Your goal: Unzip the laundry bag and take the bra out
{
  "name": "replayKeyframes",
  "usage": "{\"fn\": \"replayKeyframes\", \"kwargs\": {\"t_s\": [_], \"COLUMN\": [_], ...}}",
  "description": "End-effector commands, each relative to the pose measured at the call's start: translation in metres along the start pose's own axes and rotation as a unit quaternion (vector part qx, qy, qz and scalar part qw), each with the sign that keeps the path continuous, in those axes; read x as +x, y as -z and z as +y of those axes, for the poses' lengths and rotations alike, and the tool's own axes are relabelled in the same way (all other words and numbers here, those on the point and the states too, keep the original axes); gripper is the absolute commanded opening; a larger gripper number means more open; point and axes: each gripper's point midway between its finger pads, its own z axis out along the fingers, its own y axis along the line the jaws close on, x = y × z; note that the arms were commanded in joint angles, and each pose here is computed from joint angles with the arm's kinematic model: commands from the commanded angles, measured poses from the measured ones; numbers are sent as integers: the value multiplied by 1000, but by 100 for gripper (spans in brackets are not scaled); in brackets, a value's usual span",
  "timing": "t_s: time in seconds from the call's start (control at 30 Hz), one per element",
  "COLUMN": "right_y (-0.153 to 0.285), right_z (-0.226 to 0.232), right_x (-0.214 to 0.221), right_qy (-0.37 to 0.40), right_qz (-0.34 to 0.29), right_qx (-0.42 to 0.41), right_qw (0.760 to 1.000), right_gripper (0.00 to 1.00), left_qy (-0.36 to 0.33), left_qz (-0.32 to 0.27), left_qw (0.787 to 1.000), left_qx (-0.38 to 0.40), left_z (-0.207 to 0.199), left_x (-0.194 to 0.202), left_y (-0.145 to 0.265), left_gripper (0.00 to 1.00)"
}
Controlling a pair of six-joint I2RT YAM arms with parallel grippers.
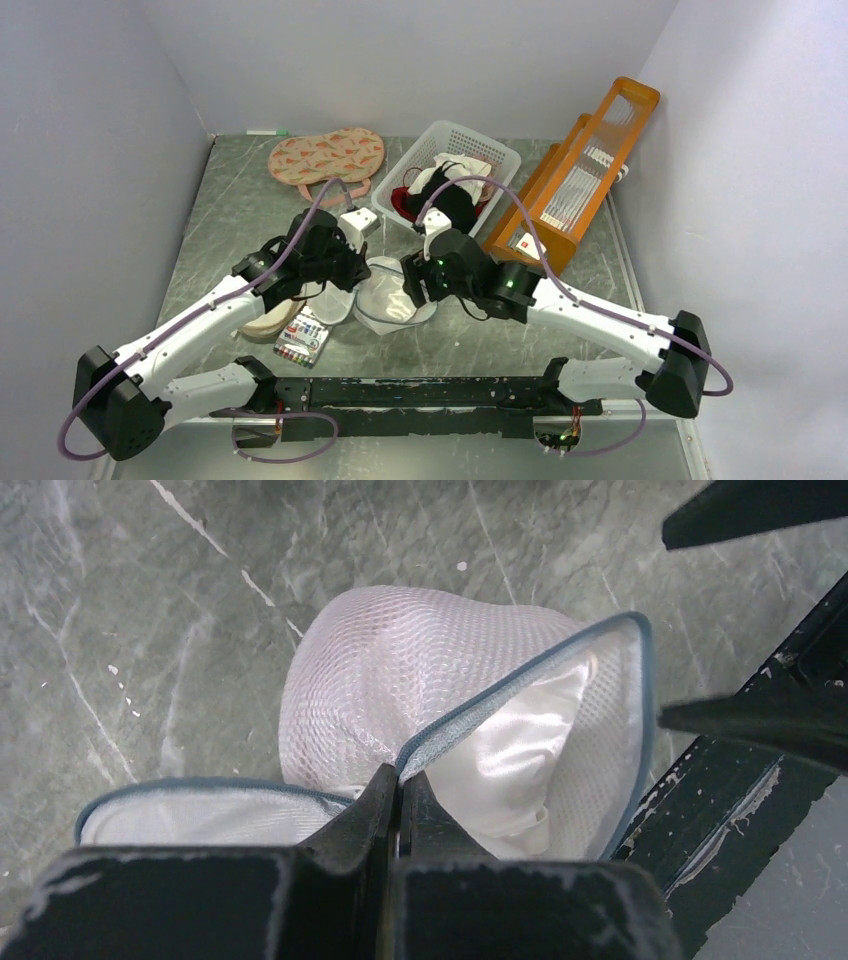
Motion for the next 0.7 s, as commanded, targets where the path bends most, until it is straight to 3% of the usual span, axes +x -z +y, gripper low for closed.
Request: {"fn": "replayKeyframes", "kwargs": {"t_s": [0.0, 0.13, 0.27, 0.67], "right_y": [22, 19, 0, -27], "right_z": [29, 46, 38, -10], "right_x": [-10, -6, 8, 58], "right_qy": [-10, -19, -24, -102], "right_qz": [-17, -23, -11, 17], "right_qx": [-61, -106, -78, 58], "right_qw": [998, 994, 997, 993], "right_gripper": [66, 46, 35, 36], "left_qy": [-8, -6, -7, -4], "left_qz": [-29, -21, -14, -11], "left_qw": [999, 999, 999, 999], "left_qx": [25, 29, 33, 30], "left_z": [-8, -9, -10, -9], "left_x": [-16, -13, -11, -10], "left_y": [3, 0, -3, -5], "left_gripper": [7, 7, 7, 7]}}
